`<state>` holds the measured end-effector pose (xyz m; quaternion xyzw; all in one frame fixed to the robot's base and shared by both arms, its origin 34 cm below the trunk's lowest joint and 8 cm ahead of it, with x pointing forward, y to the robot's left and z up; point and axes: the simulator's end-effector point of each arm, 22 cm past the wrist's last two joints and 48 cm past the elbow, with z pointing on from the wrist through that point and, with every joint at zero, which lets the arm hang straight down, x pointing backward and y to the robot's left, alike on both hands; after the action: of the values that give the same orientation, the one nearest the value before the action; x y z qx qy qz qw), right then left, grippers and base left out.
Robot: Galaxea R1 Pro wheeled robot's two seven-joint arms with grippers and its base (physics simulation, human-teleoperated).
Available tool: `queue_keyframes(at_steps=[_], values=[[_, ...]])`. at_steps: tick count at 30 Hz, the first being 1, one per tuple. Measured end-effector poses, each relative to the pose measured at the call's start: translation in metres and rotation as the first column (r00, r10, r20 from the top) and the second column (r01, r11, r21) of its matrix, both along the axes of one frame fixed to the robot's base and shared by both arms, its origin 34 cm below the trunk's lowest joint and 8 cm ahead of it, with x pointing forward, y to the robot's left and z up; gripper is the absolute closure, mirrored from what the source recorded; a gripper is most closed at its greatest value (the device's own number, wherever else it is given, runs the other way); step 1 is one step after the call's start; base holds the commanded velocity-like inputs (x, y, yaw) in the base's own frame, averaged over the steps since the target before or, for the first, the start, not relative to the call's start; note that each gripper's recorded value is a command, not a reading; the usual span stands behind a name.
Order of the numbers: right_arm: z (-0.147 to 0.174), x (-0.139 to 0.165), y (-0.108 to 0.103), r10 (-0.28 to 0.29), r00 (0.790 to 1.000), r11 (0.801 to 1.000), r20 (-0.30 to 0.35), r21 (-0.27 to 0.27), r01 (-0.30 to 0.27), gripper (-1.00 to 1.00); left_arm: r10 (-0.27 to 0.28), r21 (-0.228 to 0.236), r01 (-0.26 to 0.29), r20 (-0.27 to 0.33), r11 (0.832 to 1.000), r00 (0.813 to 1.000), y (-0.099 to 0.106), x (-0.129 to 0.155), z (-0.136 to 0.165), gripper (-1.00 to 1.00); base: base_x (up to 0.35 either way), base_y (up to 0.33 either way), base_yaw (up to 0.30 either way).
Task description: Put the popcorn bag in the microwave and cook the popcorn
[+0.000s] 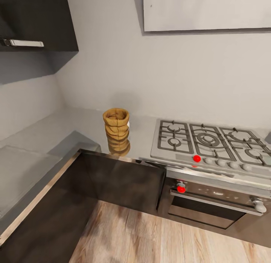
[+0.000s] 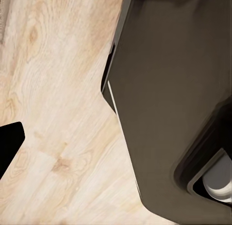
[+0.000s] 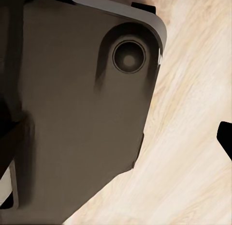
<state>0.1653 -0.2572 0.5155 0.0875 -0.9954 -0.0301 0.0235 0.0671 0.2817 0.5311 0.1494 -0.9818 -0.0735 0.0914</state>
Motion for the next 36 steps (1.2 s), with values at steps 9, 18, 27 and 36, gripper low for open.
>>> queue_keyframes(at_steps=[9, 18, 27, 36], values=[[0.012, -0.001, 0.002, 0.000, 1.000, 1.000, 0.000, 0.002, 0.000, -1.00, -0.001, -0.001, 0.001, 0.000, 1.000, 1.000, 0.000, -0.001, 0.012, -1.00, 0.000, 0.000, 0.000], [0.023, -0.003, 0.002, -0.001, 1.000, 1.000, 0.000, 0.003, 0.001, -1.00, -0.001, -0.001, 0.001, -0.001, 1.000, 1.000, 0.000, -0.003, 0.023, -1.00, 0.000, 0.000, 0.000], [0.027, -0.004, 0.001, -0.001, 1.000, 1.000, -0.001, 0.001, 0.001, -1.00, 0.000, 0.001, 0.000, -0.001, 1.000, 1.000, 0.001, -0.004, 0.027, -1.00, 0.000, 0.000, 0.051], [0.027, -0.004, 0.003, -0.001, 1.000, 1.000, -0.001, 0.004, 0.001, -1.00, 0.001, 0.003, -0.001, -0.001, 1.000, 1.000, 0.002, -0.004, 0.027, -1.00, 0.000, 0.000, 0.139]])
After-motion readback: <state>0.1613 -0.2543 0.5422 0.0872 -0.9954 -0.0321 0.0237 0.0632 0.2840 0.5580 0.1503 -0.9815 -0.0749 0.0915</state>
